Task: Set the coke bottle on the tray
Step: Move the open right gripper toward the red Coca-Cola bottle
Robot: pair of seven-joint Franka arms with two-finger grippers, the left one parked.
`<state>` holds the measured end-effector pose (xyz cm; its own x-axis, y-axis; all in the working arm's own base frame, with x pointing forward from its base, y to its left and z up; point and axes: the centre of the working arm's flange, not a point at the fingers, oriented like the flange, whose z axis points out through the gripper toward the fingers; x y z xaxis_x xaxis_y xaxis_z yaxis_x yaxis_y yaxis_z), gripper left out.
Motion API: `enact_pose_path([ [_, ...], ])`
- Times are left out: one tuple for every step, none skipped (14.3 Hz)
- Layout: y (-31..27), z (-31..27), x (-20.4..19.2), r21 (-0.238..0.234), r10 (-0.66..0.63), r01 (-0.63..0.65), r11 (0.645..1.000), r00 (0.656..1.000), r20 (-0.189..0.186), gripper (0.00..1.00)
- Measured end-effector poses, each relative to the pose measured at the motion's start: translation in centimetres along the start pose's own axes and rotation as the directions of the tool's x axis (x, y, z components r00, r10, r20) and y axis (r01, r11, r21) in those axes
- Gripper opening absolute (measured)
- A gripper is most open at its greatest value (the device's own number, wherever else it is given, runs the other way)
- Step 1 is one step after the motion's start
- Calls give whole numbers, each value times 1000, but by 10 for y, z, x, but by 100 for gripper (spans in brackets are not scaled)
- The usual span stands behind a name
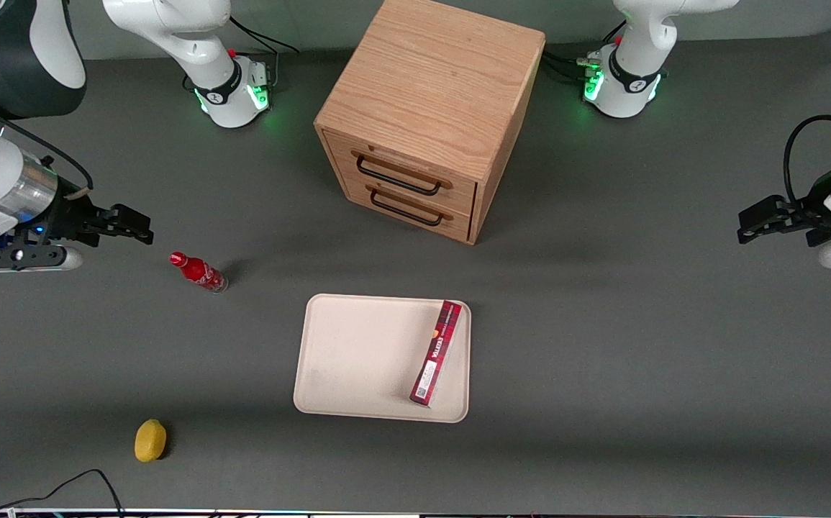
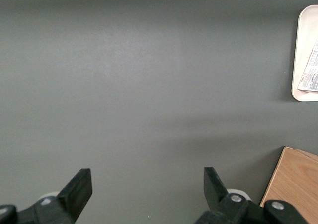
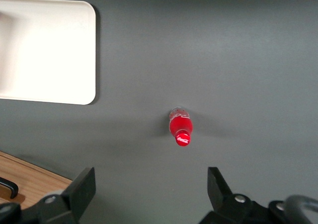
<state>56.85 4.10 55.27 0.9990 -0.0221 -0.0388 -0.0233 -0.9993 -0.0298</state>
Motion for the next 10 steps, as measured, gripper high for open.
enact_pose_path([
  [3, -3, 0, 0, 9, -9, 1000, 1000, -3, 100],
  [4, -7, 0, 0, 21, -21, 1000, 1000, -3, 100],
  [4, -11, 0, 0, 28, -28, 1000, 1000, 0, 100],
  [4, -12, 0, 0, 34, -34, 999, 999, 9, 100],
  [4, -9, 0, -2, 36, -36, 999, 999, 23, 100],
  [4, -3, 1, -3, 37, -37, 999, 999, 39, 100],
  [5, 5, 3, -4, 38, -38, 999, 998, 55, 100],
  [6, 17, 4, -6, 40, -40, 999, 996, 74, 100],
  [8, 30, 5, -7, 44, -43, 999, 995, 89, 100],
  [11, 46, 5, -8, 47, -46, 999, 995, 93, 100],
])
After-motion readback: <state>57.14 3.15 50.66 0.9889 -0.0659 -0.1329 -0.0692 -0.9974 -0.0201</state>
